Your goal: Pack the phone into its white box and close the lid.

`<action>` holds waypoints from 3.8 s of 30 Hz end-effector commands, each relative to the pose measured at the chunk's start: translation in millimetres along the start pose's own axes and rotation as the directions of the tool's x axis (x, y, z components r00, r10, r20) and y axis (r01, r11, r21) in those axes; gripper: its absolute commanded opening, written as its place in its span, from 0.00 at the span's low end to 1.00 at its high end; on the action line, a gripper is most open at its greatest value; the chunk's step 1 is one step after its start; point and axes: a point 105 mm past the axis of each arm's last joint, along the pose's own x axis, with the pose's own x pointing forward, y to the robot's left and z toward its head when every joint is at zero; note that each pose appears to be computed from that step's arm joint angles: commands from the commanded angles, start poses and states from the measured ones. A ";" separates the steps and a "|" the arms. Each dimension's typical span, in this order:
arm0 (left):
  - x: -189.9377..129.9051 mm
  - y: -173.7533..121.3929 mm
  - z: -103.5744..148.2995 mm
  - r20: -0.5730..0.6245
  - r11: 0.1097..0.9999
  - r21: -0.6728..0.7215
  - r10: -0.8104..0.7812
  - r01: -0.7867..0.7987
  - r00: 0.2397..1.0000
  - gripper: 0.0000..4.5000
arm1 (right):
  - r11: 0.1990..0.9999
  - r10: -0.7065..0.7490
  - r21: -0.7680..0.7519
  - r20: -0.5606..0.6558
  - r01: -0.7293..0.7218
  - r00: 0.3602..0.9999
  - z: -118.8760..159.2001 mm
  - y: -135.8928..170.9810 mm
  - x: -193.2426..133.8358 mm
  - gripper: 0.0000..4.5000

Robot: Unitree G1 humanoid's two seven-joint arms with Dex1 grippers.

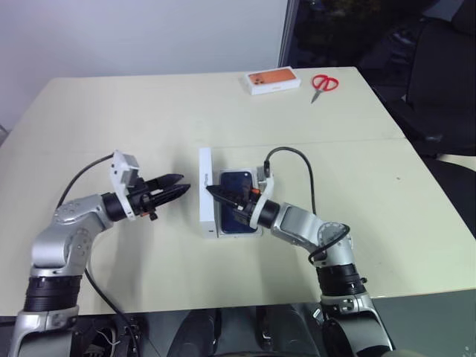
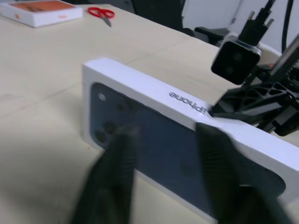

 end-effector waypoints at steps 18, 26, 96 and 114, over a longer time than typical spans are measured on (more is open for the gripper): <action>59.3 -34.3 -22.8 0.016 0.995 -0.001 -0.103 0.103 0.995 0.01 | 0.985 -0.027 -0.170 0.052 0.036 0.998 15.2 7.5 -42.0 0.00; 67.5 -40.3 -20.1 0.031 0.992 0.002 -0.129 0.129 0.991 0.00 | 0.934 -0.111 -0.342 -0.006 0.102 0.994 19.2 2.5 -57.9 0.53; 88.8 -29.0 -29.8 -0.228 0.990 -0.077 -0.133 0.118 0.965 0.00 | -0.309 -0.527 -0.940 0.044 -0.144 0.849 56.3 -21.1 -90.0 0.01; 75.6 -12.6 -28.7 -0.205 0.996 -0.077 -0.064 0.050 0.977 0.00 | -0.315 -0.532 -0.940 0.059 -0.132 0.844 58.7 -21.6 -92.7 0.01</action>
